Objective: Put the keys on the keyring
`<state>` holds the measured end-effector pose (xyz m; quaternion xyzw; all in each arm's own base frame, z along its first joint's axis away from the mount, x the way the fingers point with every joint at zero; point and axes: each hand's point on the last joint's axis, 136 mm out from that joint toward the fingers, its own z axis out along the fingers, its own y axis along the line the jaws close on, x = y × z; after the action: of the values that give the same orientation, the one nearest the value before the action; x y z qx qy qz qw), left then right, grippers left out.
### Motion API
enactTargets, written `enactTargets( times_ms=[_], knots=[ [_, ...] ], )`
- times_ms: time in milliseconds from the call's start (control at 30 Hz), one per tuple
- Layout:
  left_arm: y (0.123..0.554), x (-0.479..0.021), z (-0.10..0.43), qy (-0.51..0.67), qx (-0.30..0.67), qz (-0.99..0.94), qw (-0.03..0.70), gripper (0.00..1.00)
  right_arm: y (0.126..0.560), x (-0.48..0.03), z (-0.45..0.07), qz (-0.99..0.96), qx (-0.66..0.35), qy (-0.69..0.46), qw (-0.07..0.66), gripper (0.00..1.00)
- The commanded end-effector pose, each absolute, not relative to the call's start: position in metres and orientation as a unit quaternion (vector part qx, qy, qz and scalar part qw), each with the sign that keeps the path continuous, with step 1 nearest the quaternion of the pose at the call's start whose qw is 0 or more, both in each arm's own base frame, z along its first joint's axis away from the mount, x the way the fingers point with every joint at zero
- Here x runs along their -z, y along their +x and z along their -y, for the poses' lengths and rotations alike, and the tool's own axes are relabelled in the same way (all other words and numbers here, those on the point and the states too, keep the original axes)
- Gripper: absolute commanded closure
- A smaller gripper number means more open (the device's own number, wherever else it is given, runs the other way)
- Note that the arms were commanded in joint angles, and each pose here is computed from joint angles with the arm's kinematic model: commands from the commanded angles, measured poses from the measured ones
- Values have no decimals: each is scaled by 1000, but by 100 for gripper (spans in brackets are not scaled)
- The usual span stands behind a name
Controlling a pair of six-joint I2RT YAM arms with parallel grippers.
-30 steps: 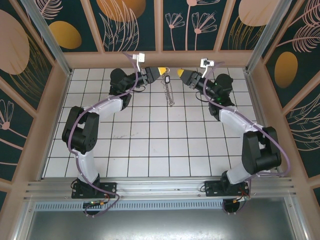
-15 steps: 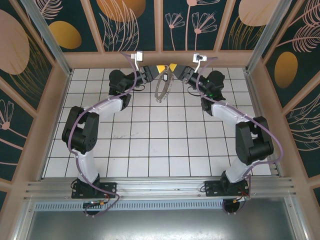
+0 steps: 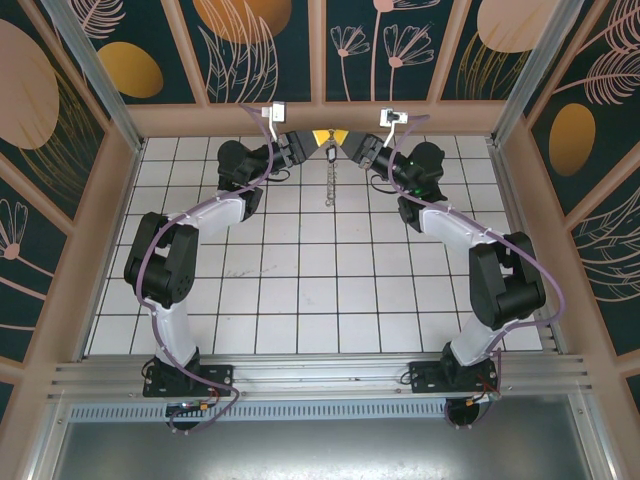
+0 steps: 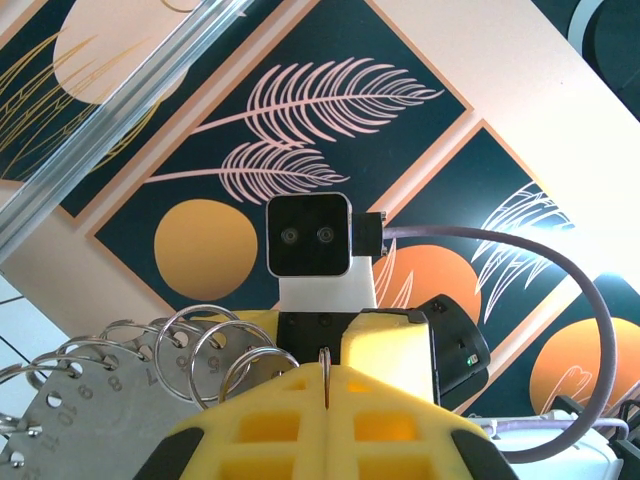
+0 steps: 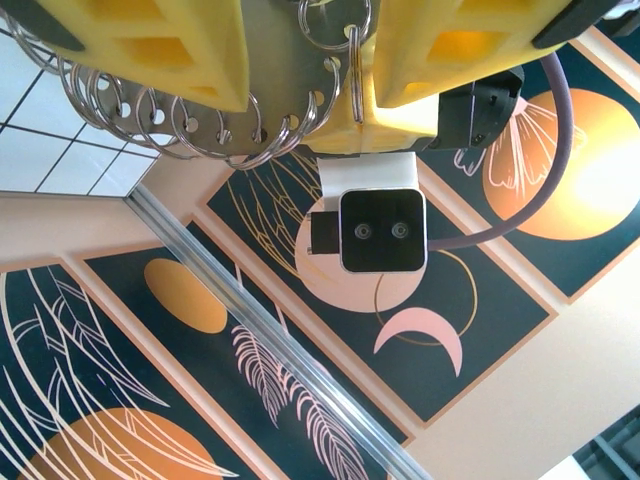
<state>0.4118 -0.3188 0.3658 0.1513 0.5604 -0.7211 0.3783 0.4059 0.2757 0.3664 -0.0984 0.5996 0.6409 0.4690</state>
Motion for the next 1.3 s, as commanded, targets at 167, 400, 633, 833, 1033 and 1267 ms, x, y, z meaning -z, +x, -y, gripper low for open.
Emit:
enactTargets(
  times_ms=[167,400,633,833,1033,1267],
  knots=[
    [405,-384,316,164,726,-533,402,100,394,-395,-247,-576,-610,-92,536,60],
    [406,-383,316,163,726,-534,402,100,388,-403,-257,-568,-619,-106,532,62],
    [406,-385,316,162,727,-533,402,100,391,-401,-272,-569,-627,-113,520,64],
    [406,-385,316,164,727,-532,402,100,390,-400,-280,-570,-631,-118,514,66],
    [406,-385,316,164,727,-532,402,100,392,-397,-283,-572,-632,-120,510,69],
    [407,-384,317,163,727,-532,402,100,391,-389,-287,-577,-634,-120,501,73]
  ],
)
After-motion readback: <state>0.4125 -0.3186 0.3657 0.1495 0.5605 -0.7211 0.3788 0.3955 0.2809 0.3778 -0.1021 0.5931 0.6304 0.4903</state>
